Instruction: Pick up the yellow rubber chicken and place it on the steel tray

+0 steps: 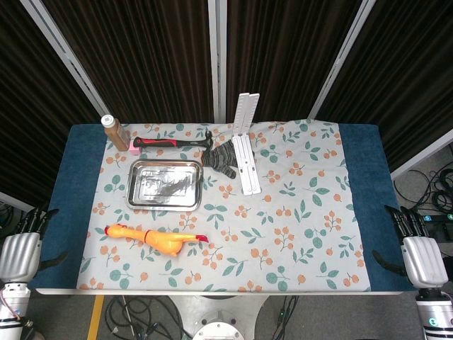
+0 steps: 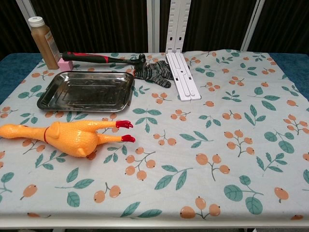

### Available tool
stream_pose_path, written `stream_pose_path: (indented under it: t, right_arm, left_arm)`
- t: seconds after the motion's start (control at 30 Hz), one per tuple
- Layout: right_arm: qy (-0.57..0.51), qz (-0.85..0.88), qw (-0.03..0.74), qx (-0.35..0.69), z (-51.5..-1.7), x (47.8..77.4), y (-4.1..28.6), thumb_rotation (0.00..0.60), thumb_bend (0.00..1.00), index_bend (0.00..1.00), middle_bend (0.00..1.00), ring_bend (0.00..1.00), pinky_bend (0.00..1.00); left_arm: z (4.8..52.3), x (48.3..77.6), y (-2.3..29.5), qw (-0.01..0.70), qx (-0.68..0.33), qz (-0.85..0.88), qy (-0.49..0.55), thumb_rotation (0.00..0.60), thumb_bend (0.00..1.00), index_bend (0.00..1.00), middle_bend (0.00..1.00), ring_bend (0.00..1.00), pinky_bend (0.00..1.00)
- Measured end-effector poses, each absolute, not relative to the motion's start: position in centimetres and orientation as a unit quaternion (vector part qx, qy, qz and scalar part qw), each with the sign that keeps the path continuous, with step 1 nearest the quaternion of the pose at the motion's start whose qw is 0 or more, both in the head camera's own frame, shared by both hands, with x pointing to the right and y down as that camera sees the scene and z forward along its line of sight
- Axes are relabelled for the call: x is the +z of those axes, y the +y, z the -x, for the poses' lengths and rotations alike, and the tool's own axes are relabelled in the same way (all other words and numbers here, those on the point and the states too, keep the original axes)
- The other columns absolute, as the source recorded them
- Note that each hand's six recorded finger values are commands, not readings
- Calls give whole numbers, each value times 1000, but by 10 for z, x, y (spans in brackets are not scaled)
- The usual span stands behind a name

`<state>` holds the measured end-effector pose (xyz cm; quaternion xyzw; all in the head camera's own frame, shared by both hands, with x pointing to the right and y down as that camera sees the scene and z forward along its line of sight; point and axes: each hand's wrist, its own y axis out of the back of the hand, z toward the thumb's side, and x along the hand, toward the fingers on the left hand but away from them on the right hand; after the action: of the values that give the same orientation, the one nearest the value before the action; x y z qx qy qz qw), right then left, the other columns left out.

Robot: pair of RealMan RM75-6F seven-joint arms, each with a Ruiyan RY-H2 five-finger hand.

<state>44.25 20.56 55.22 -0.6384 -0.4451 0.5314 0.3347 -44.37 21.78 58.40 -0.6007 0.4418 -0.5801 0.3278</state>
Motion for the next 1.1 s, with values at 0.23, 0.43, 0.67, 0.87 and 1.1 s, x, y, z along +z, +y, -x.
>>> stream_pose_path:
  t: [0.23, 0.43, 0.67, 0.87, 1.1]
  right_arm:
    - [-451, 637, 342, 523, -443, 548, 205, 600, 154, 0, 102, 0, 50]
    - [-453, 636, 344, 522, -445, 545, 206, 600, 154, 0, 102, 0, 50]
    - [-451, 639, 348, 517, -446, 543, 204, 600, 154, 0, 102, 0, 50]
    - [-451, 641, 348, 514, -447, 540, 205, 600, 154, 0, 101, 0, 50]
    - [-453, 639, 346, 517, -449, 538, 207, 600, 153, 0, 101, 0, 50]
  left_arm:
    - [445, 579, 215, 361, -576, 582, 446, 600, 142, 225, 144, 114, 210]
    - [438, 581, 215, 390, -584, 581, 412, 600, 142, 225, 146, 114, 210]
    - [409, 595, 202, 386, -546, 646, 368, 600, 142, 277, 164, 114, 210]
    - [378, 617, 187, 360, -514, 704, 332, 600, 179, 300, 224, 153, 243]
    - [342, 656, 176, 327, -501, 748, 287, 600, 206, 304, 238, 170, 270]
